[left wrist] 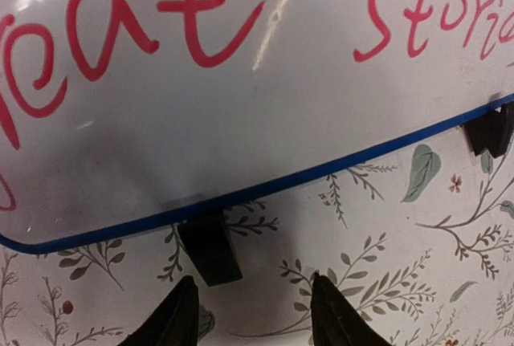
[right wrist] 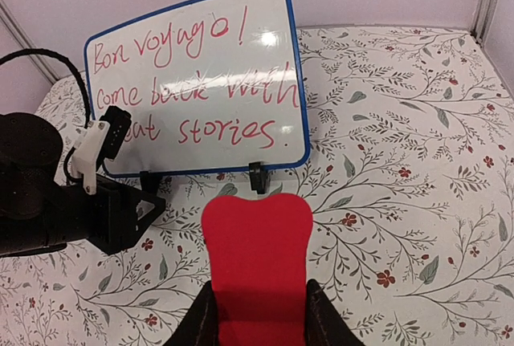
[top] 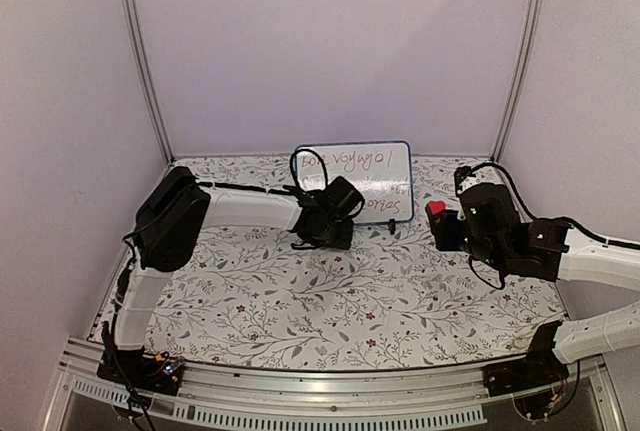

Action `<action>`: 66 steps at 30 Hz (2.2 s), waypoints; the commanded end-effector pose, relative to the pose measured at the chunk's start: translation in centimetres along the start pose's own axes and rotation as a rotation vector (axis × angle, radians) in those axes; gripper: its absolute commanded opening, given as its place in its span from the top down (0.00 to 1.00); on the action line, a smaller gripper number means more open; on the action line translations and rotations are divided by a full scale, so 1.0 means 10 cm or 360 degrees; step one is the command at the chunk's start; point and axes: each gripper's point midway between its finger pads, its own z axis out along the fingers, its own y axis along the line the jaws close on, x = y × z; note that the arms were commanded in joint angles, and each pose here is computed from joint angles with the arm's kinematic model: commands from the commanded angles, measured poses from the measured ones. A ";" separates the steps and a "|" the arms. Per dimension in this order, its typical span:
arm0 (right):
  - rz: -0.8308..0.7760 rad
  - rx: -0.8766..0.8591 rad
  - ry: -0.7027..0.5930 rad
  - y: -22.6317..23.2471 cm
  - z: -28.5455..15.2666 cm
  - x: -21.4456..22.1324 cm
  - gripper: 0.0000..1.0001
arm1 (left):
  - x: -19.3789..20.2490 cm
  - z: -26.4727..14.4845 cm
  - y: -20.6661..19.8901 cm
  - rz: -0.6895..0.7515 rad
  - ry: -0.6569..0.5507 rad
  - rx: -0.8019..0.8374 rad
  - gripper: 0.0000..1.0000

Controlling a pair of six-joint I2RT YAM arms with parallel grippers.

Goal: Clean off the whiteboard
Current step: Move the whiteboard to the center of the board.

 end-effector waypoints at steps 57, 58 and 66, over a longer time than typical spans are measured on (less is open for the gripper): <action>0.0007 -0.0146 0.0043 0.25 0.18 0.08 0.74 | 1.04 -0.46 1.24 -0.0630 0.0014 -0.0787 1.00; 0.0004 -0.0147 0.0048 0.26 0.19 0.09 0.74 | 1.12 -0.45 1.24 -0.0646 0.0047 -0.0826 1.00; -0.0002 -0.0153 0.0050 0.25 0.19 0.12 0.74 | 1.36 -0.53 1.07 -0.0714 0.0175 -0.0972 1.00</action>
